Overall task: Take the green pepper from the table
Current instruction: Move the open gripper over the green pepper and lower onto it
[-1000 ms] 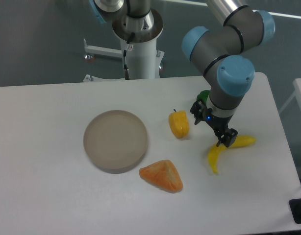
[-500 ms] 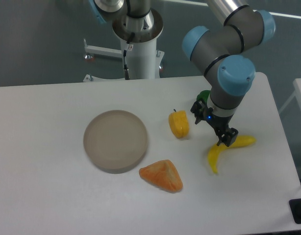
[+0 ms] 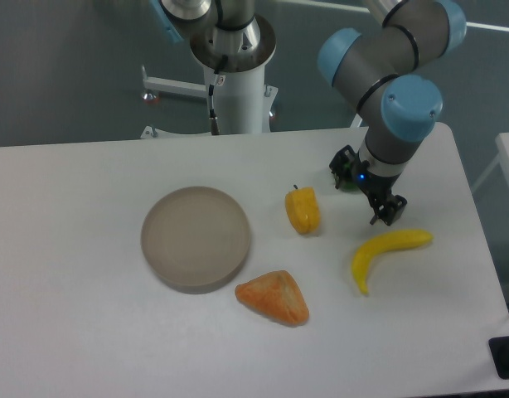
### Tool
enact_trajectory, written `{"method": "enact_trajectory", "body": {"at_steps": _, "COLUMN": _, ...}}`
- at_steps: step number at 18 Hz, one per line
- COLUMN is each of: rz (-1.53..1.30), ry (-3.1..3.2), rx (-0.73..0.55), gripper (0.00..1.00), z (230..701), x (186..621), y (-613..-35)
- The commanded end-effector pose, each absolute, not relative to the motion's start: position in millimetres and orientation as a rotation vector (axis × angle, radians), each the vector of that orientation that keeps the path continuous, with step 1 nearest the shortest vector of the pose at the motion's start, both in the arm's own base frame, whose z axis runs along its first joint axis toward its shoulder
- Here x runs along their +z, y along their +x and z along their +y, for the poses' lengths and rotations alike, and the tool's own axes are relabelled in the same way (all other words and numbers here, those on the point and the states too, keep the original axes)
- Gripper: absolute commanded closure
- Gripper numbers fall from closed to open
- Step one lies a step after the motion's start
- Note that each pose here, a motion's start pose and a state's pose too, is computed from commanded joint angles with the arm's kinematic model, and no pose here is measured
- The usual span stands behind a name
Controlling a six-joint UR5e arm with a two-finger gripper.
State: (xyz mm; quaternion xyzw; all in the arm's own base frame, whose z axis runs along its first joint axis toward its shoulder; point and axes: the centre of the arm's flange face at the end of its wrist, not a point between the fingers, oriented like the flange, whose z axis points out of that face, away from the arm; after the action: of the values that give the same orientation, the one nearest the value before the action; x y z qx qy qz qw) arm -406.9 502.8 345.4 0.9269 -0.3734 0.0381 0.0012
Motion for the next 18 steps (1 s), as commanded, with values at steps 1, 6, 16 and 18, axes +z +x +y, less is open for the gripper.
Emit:
{"method": "enact_trajectory", "body": {"at_steps": 1, "rz": -1.235, "ry": 2.878, "rx": 0.126, "gripper": 0.00, "z": 493, "x": 340, "y": -408}}
{"method": "enact_trajectory", "body": {"at_steps": 6, "rz": -1.589, "ry": 2.710, "rx": 0.169, "gripper": 0.00, "z": 449, "x": 321, "y": -426}}
{"method": "enact_trajectory", "body": {"at_steps": 16, "rz": -1.712, "ry": 2.634, "rx": 0.253, "gripper": 0.00, "z": 420, "x": 283, "y": -404}}
{"method": "enact_trajectory", "body": {"at_steps": 18, "rz": -1.730, "ry": 2.622, "rx": 0.272, "gripper": 0.00, "z": 414, "x": 277, "y": -405}}
